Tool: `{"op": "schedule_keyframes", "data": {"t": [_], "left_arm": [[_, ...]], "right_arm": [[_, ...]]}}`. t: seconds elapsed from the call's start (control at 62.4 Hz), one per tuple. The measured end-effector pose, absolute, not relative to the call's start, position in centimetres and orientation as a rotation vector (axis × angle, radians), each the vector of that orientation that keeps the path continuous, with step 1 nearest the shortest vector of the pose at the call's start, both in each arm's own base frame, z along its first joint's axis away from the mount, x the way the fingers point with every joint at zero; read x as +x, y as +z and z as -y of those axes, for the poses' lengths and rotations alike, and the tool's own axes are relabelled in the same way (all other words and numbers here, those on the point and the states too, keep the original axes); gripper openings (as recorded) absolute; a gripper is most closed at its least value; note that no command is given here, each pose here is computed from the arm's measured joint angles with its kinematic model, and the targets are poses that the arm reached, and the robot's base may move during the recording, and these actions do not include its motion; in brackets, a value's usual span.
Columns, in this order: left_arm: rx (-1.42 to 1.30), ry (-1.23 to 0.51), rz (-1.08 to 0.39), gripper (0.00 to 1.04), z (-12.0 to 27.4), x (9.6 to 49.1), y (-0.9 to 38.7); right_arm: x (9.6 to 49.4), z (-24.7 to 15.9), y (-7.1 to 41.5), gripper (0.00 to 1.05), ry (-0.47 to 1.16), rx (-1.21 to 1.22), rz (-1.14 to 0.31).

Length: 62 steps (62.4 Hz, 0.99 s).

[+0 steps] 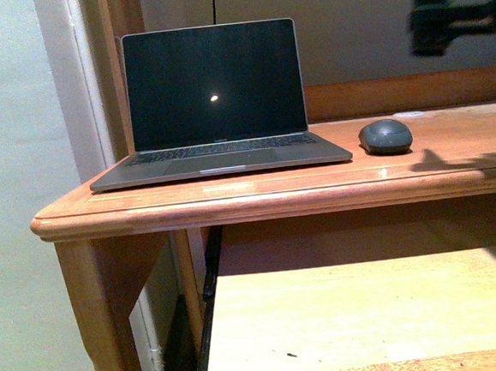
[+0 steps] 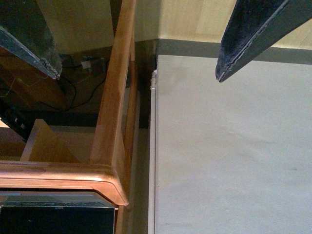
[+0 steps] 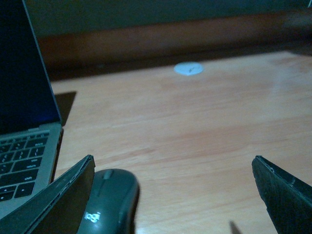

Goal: Place mouse

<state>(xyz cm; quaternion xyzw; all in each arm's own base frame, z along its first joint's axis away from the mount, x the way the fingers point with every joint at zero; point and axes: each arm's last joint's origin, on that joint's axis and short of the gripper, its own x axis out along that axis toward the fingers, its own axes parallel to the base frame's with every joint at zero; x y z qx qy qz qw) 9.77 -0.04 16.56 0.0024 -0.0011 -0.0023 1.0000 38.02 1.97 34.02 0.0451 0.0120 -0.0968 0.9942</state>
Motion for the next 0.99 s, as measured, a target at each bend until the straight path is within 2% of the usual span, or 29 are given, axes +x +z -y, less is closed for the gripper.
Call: {"op": "schedule_keyframes", "data": {"t": [0.16, 0.304, 0.384, 0.545, 0.785, 0.993], "left_arm": [[0.005, -0.005, 0.002, 0.97, 0.0, 9.8, 16.6], [0.005, -0.005, 0.002, 0.97, 0.0, 9.8, 16.6], [0.005, -0.005, 0.002, 0.97, 0.0, 9.8, 16.6], [0.005, -0.005, 0.002, 0.97, 0.0, 9.8, 16.6], [0.005, -0.005, 0.002, 0.97, 0.0, 9.8, 16.6], [0.005, -0.005, 0.002, 0.97, 0.0, 9.8, 16.6]], "right_arm": [[29.6, 3.9, 32.3, 0.97, -0.117, 0.091, -0.001], [22.0, 8.6, 25.6, 0.97, -0.103, 0.052, -0.131], [19.7, 9.7, 22.7, 0.97, -0.105, 0.039, -0.199], [16.8, 10.3, 19.4, 0.97, -0.077, 0.031, -0.264], [14.1, 10.8, 17.1, 0.97, -0.056, 0.028, -0.322], [13.5, 10.7, 16.1, 0.97, -0.069, -0.002, -0.334]]}}
